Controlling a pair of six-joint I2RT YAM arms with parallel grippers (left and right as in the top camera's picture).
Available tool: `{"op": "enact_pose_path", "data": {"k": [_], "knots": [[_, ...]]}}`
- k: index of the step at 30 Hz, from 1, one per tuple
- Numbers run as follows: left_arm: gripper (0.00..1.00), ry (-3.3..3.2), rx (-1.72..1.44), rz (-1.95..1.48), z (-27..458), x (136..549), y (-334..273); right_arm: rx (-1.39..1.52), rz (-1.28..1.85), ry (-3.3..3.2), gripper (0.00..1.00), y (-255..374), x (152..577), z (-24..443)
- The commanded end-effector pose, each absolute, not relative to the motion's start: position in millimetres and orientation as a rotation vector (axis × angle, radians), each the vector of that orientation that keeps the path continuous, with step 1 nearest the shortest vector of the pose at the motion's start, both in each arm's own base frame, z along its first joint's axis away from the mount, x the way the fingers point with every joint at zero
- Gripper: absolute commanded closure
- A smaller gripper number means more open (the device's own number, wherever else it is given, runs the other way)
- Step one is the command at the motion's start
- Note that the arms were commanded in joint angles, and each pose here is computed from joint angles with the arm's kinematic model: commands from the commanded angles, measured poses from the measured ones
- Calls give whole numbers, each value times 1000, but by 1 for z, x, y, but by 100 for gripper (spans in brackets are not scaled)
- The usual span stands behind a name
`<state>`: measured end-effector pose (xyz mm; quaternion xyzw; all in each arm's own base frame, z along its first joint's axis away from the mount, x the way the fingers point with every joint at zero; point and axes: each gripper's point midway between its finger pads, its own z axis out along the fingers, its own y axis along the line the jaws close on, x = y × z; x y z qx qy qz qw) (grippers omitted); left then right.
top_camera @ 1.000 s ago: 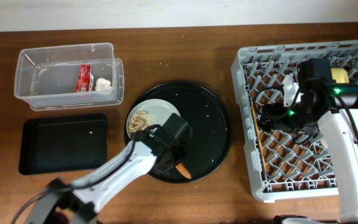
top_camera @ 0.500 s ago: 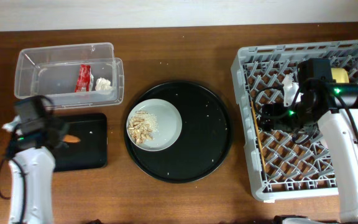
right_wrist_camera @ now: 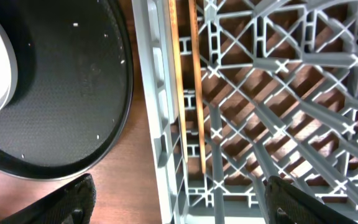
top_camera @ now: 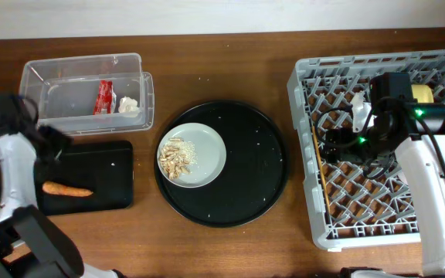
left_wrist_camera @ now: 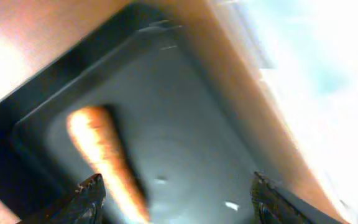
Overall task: Sort waste into correct bins and load items into the dishwasher rack
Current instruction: 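Carry the carrot with the left gripper onto the black tray, then grasp the white plate with the left gripper and tip scraps onto the tray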
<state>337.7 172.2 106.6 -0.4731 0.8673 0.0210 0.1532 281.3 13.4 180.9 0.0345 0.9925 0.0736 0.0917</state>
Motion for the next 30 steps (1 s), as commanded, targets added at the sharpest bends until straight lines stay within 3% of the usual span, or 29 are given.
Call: {"op": "enact_pose_path", "data": {"k": [1, 6, 10, 14, 18, 20, 27, 30], "knots": [[28, 2621, -918, -33, 137, 381, 96, 90, 213, 2933, 13, 12, 284, 185], [31, 2773, -313, -70, 118, 397, -77, 91, 213, 2936, 13, 12, 283, 185], [30, 2903, 88, -54, 67, 365, -187, 94, 215, 2961, 14, 12, 277, 184], [27, 2911, 122, -105, 102, 384, -222, 95, 216, 2962, 13, 12, 277, 184], [28, 3095, 188, -13, 48, 362, -233, 95, 216, 2962, 14, 12, 277, 184], [44, 3090, 246, 77, 36, 356, -238, 95, 216, 2964, 14, 12, 277, 184], [48, 3076, 308, 314, 9, 344, -231, 96, 217, 2967, 13, 12, 276, 184], [69, 3125, 328, 378, -7, 334, -225, 96, 217, 2967, 14, 12, 276, 184]]}}
